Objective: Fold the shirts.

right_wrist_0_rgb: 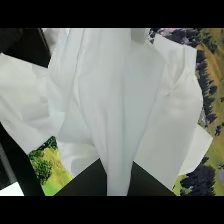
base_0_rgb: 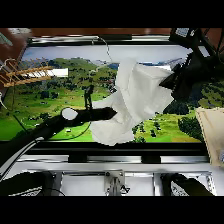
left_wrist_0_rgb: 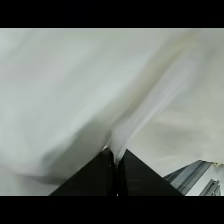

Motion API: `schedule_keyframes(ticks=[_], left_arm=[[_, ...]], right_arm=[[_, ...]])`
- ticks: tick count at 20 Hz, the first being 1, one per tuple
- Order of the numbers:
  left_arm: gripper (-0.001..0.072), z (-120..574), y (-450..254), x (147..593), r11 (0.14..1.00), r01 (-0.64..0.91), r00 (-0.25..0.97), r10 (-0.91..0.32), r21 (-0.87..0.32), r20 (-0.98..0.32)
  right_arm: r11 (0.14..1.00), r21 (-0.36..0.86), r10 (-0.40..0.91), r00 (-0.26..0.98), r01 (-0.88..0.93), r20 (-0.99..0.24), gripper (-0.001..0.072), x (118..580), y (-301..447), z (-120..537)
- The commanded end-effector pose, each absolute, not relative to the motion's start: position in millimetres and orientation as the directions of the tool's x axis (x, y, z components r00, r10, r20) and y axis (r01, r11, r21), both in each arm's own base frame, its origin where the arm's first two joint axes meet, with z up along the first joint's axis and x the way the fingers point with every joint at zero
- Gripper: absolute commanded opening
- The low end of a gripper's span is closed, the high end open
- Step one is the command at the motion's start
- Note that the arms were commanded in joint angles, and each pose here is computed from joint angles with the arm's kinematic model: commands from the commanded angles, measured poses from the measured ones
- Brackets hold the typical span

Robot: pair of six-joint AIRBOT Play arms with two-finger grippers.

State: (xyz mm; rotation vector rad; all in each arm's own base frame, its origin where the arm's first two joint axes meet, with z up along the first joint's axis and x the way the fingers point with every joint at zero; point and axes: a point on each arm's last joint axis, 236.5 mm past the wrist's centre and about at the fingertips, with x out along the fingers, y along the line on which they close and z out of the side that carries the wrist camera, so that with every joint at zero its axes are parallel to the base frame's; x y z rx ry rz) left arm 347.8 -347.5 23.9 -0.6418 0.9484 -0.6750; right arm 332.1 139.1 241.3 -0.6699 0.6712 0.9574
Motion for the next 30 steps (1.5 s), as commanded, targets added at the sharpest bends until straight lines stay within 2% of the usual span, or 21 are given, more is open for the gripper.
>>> schedule_keyframes(ticks=[1,5,9,14,19,26,30], left_arm=[[0.0058,45.8,-276.0,392.1,0.656,0.2,0.508,-0.704,-0.727,-0.496],[0.0058,87.7,-214.1,427.9,0.626,0.184,0.56,-0.7,-0.758,-0.442],[0.0059,140.8,-166.9,462.0,0.622,0.212,0.649,-0.666,-0.754,-0.367],[0.0059,203.3,-140.5,475.3,0.618,0.297,0.687,-0.668,-0.728,-0.287],[0.0059,212.3,-128.0,478.0,0.618,0.295,0.697,-0.661,-0.729,-0.279],[0.0059,224.2,-99.1,487.2,0.593,0.258,0.741,-0.628,-0.763,-0.237],[0.0059,244.5,-99.9,483.1,0.588,0.31,0.73,-0.65,-0.747,-0.209]], right_arm=[[0.452,-0.258,0.545,0.493,-0.854,-0.678,0.0058,350.6,149.7,260.9],[0.478,-0.241,0.689,0.531,-0.845,-0.494,0.0058,360.3,184.0,304.1],[0.456,-0.217,0.733,0.503,-0.863,-0.458,0.0058,353.8,194.3,312.5],[0.435,-0.219,0.757,0.487,-0.873,-0.436,0.0057,350.1,200.1,317.7],[0.426,-0.202,0.805,0.471,-0.882,-0.36,0.0058,346.4,211.4,335.6],[0.43,-0.21,0.794,0.478,-0.878,-0.375,0.0058,348.0,208.9,332.2],[0.421,-0.206,0.776,0.468,-0.883,-0.422,0.0058,350.0,205.0,318.6]])
